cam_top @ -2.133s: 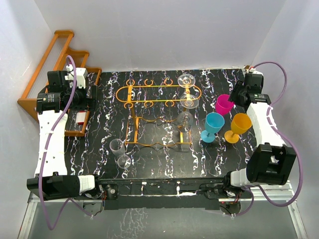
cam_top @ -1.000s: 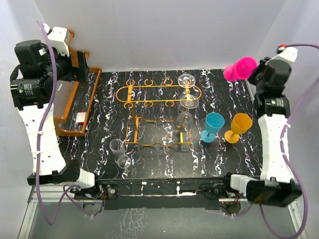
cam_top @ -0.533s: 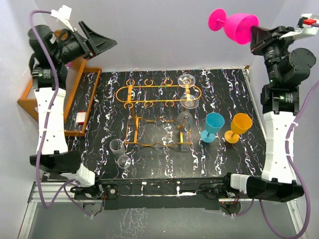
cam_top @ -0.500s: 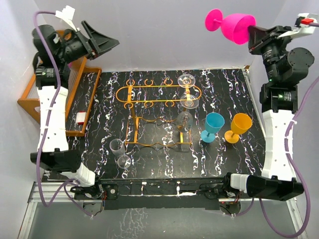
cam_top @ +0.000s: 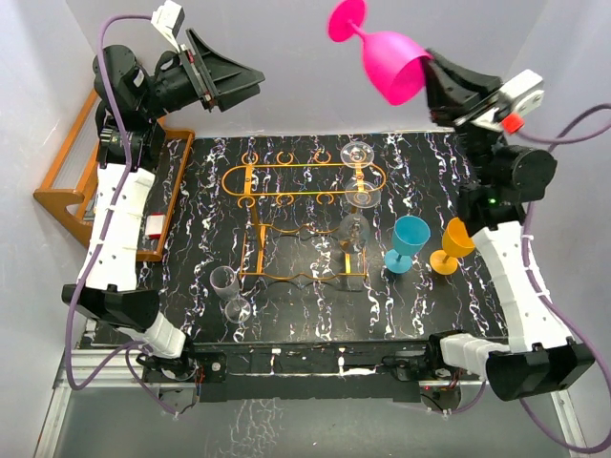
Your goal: Place the wine glass upside down on the wine glass rack
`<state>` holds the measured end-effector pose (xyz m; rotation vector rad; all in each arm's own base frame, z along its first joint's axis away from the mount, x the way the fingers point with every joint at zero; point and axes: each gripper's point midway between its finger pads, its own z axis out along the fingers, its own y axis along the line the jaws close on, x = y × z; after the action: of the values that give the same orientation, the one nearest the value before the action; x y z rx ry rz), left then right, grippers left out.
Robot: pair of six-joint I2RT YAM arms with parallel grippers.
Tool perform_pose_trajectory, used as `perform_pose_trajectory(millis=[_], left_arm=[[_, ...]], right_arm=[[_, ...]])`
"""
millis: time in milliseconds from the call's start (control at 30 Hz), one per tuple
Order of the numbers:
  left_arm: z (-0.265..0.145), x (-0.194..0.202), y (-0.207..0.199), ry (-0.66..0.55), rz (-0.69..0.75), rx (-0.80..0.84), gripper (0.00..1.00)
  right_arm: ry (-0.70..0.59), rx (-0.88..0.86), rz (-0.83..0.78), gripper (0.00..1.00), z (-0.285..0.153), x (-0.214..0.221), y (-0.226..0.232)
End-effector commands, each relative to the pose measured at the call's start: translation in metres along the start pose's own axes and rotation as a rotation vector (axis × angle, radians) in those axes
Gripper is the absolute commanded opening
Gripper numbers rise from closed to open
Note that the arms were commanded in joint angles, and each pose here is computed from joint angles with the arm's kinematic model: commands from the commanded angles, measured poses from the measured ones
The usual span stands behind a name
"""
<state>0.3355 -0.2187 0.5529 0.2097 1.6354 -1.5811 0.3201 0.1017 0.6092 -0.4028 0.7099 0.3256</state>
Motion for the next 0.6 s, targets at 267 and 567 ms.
perform_pose_trajectory(millis=[267, 567], left_arm=[[-0.023, -0.009, -0.093, -0.072, 0.016, 0.162, 0.97], [-0.035, -0.015, -0.095, -0.097, -0.029, 0.150, 0.94]], right_arm=[[-0.372, -0.020, -0.689, 0.08, 0.060, -0.063, 0.134], [-0.337, 0.123, -0.768, 0.08, 0.045, -0.047, 0.141]])
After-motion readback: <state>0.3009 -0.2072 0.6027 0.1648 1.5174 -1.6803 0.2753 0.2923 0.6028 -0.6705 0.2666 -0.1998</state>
